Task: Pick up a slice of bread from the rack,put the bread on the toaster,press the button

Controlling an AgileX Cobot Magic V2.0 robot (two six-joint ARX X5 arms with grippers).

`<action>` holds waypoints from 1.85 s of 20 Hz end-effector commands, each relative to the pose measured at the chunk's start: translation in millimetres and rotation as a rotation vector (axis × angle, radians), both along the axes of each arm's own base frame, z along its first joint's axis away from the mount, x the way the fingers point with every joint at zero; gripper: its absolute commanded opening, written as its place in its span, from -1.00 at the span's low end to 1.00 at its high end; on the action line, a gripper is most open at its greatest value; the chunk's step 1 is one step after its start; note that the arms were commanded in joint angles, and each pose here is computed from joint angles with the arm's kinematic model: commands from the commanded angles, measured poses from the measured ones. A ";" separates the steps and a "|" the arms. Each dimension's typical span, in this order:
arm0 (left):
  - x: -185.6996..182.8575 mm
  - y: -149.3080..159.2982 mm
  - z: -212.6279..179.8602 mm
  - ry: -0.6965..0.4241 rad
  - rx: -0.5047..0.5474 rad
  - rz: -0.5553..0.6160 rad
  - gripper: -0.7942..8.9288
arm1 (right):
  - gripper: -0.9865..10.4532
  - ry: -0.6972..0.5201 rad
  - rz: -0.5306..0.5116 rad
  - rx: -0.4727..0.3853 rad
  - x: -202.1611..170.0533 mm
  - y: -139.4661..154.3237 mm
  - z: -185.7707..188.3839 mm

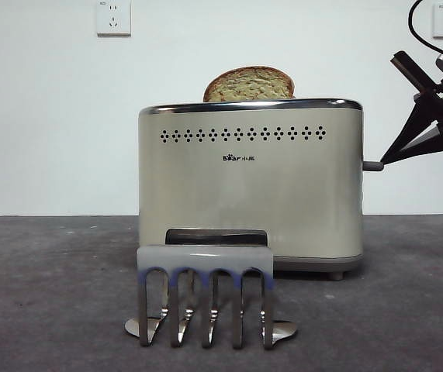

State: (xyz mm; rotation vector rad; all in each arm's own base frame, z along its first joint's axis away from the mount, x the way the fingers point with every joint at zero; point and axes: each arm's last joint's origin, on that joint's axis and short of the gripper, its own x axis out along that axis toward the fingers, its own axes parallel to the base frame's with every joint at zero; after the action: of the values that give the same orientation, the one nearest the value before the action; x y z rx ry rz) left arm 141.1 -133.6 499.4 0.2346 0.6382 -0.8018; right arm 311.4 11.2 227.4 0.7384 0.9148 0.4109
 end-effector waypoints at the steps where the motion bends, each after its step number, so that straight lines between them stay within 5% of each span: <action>1: 0.1 -0.7 -1.2 0.008 -0.003 0.000 -0.85 | -0.84 0.018 0.027 0.010 0.6 2.4 -6.3; 23: 0.1 -0.7 -1.2 0.008 -0.003 0.000 -0.85 | -0.84 0.049 0.079 -0.027 3.6 25.7 -18.0; 37: 0.1 -0.7 -1.2 0.008 -0.003 -0.001 -0.85 | -0.84 0.091 -0.001 -0.182 2.5 30.2 -26.1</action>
State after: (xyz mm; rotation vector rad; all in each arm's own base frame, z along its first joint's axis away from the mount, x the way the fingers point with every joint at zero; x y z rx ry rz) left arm 141.0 -133.5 499.3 0.2346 0.6386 -0.8022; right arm 315.1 43.3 214.9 0.6219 0.9735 0.3468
